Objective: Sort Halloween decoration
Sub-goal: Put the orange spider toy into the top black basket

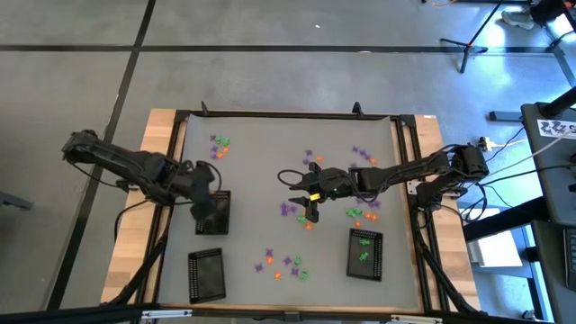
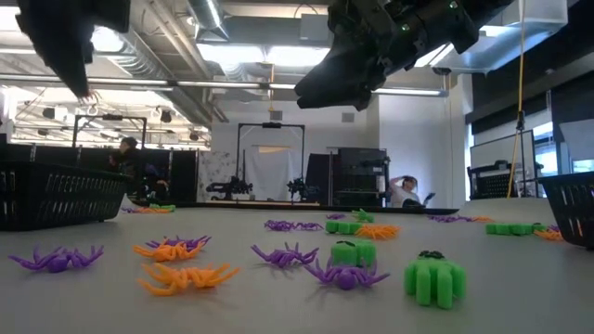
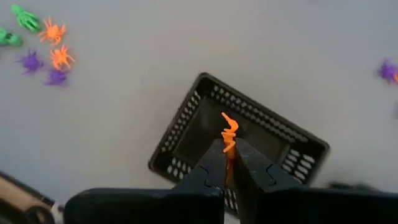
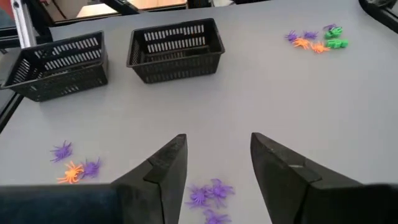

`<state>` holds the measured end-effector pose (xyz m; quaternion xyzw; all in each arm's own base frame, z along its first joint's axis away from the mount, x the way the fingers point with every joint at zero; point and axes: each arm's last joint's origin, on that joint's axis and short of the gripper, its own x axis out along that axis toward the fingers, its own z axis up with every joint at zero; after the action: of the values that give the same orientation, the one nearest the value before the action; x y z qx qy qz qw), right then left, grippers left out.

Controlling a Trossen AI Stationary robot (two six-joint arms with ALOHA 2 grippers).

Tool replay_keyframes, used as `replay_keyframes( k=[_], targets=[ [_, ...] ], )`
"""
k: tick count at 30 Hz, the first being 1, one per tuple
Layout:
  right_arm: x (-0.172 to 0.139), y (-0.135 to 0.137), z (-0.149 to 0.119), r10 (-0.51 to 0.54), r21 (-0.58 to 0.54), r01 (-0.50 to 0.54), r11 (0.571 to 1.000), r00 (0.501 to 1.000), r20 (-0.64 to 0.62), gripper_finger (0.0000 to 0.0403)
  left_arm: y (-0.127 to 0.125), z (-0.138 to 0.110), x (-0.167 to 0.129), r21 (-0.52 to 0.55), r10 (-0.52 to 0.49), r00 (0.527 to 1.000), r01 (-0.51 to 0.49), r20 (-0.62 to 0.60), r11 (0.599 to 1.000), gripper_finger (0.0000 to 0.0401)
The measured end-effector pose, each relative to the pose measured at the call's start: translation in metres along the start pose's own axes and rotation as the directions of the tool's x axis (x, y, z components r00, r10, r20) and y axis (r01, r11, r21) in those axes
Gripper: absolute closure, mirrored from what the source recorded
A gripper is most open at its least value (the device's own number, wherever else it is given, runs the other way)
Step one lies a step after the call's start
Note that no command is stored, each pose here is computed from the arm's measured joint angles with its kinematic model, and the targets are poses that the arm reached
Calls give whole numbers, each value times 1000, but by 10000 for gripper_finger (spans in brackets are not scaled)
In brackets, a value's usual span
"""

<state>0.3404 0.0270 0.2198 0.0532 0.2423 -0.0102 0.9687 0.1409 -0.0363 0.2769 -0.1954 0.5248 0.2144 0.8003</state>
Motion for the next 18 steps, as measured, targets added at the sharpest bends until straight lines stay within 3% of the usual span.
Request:
replay_keyframes(
  k=[8,13,18],
  targets=[
    [0,0,0,0,0,0,1000,1000,0,229,-1,0,-4,16,-7,998,8,-58,1000,394],
    [0,0,0,0,-1,0,1000,1000,-4,229,-4,1,-3,83,-56,995,63,-88,995,352],
    [0,0,0,0,-1,0,1000,1000,-4,229,-4,1,-3,86,-61,994,68,-88,994,297]
  ],
)
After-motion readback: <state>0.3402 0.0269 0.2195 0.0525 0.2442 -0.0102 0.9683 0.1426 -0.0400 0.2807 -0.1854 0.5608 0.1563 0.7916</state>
